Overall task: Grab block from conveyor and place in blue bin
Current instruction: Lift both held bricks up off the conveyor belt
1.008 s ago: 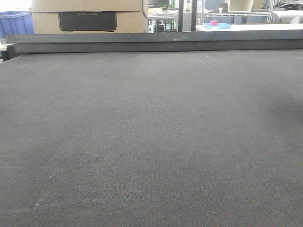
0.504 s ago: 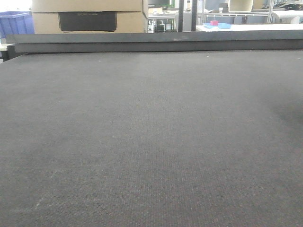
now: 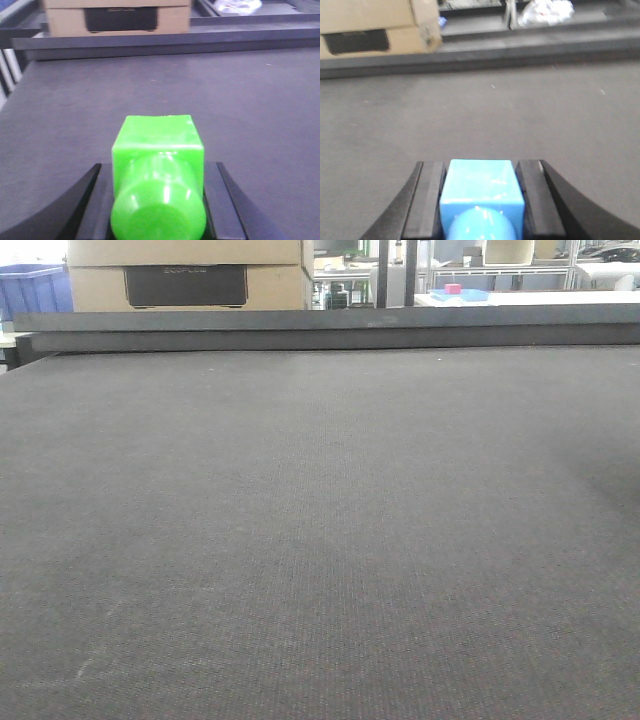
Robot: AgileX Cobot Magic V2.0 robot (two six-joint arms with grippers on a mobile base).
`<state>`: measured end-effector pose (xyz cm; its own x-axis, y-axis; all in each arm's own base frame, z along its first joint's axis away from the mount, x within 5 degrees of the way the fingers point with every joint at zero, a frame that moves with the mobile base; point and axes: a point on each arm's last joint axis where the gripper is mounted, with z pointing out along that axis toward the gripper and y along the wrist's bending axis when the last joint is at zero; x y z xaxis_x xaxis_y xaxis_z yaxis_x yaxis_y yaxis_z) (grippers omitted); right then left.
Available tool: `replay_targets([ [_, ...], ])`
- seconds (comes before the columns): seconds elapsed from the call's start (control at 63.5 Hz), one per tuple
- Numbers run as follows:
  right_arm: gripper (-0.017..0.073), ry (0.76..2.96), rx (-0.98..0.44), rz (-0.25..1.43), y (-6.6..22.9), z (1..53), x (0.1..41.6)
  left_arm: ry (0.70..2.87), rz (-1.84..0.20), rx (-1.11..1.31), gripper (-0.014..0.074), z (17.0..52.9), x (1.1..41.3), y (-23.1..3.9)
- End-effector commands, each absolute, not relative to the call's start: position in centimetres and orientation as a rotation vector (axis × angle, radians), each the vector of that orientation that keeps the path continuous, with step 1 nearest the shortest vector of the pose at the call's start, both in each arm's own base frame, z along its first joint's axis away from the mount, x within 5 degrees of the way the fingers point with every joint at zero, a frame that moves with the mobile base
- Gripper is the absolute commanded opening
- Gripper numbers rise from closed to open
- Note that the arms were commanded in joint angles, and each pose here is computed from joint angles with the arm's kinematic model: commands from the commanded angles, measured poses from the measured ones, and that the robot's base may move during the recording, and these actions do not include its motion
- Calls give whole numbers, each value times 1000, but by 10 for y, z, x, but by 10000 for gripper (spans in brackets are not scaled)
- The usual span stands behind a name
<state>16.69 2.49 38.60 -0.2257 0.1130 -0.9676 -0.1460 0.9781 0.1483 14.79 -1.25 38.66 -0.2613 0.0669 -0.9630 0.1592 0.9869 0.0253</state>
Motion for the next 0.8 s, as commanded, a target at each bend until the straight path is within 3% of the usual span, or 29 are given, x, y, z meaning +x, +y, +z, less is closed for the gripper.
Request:
replay_targets([
  [0.0, -162, 1737, -96, 202, 28, 392, 160, 1821, -124, 227, -111, 388, 146, -21],
  [0.205, -162, 1665, -152, 230, 33, 402, 139, 1765, -169, 379, -111, 392, 135, -39],
  [0.457, -162, 1590, -156, 219, 27, 403, 113, 1433, -93, 254, -111, 422, 103, -23],
  [0.787, -162, 1568, -154, 220, 21, 374, 84, 1455, -84, 266, -111, 399, 59, -17],
])
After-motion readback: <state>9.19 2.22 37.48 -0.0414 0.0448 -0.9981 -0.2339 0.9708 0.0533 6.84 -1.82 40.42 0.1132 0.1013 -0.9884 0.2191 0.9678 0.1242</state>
